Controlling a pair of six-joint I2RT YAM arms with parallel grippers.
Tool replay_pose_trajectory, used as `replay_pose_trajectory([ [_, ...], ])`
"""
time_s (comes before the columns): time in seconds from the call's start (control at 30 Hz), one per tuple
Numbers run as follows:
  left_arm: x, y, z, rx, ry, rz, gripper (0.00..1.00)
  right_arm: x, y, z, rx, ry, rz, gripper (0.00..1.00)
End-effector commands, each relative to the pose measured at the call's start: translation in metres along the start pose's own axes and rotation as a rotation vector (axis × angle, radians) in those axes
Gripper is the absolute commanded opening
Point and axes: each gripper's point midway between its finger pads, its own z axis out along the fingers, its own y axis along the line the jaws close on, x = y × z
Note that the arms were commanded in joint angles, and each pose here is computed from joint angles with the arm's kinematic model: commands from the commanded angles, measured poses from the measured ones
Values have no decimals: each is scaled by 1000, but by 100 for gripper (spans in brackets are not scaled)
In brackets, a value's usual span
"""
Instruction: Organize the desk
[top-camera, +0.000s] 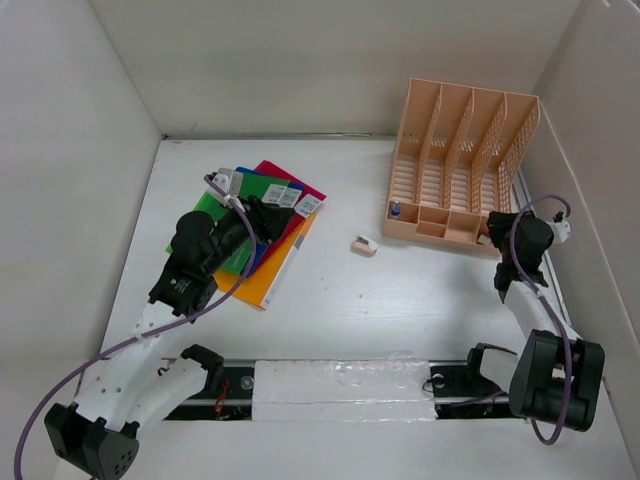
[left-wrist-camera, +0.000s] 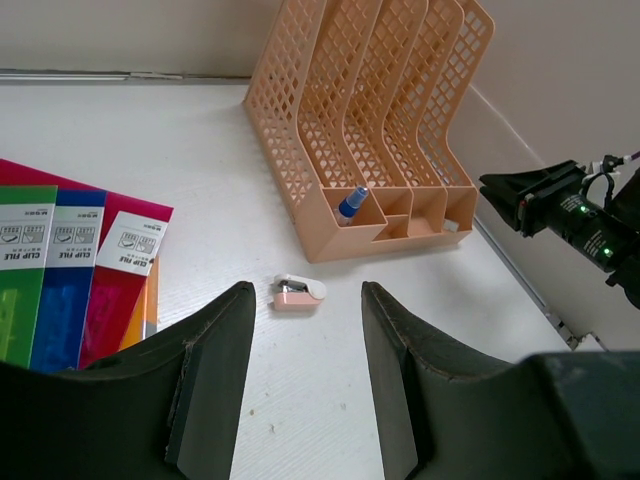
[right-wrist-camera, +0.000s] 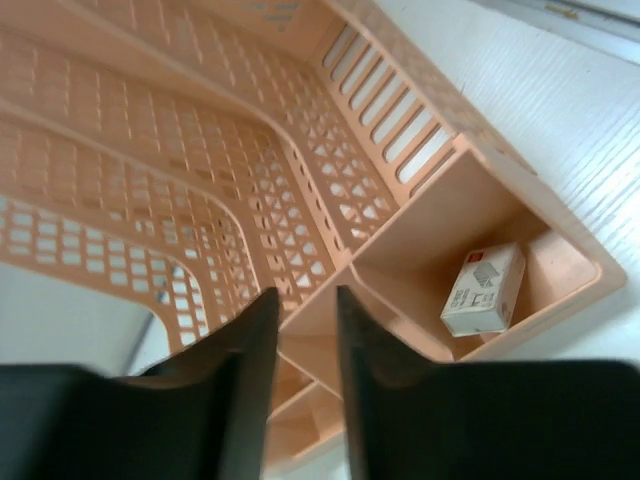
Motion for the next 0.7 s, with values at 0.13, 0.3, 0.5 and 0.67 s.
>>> replay_pose_trajectory([
  [0.13,-26,-12,-1,36,-74,24,42,50,35,-15,-70,139,-189,0],
  [0.3,-29,-14,-3,39,-84,27,42,124,85,-50,-302,398,-431,8],
  [0.5,-29,-16,-4,47,-85,26,42,217,121,-84,-458,638,-698,52],
  [0.67,-29,-15,-3,40,-83,28,42,272,101,-83,-389,742,-906,71],
])
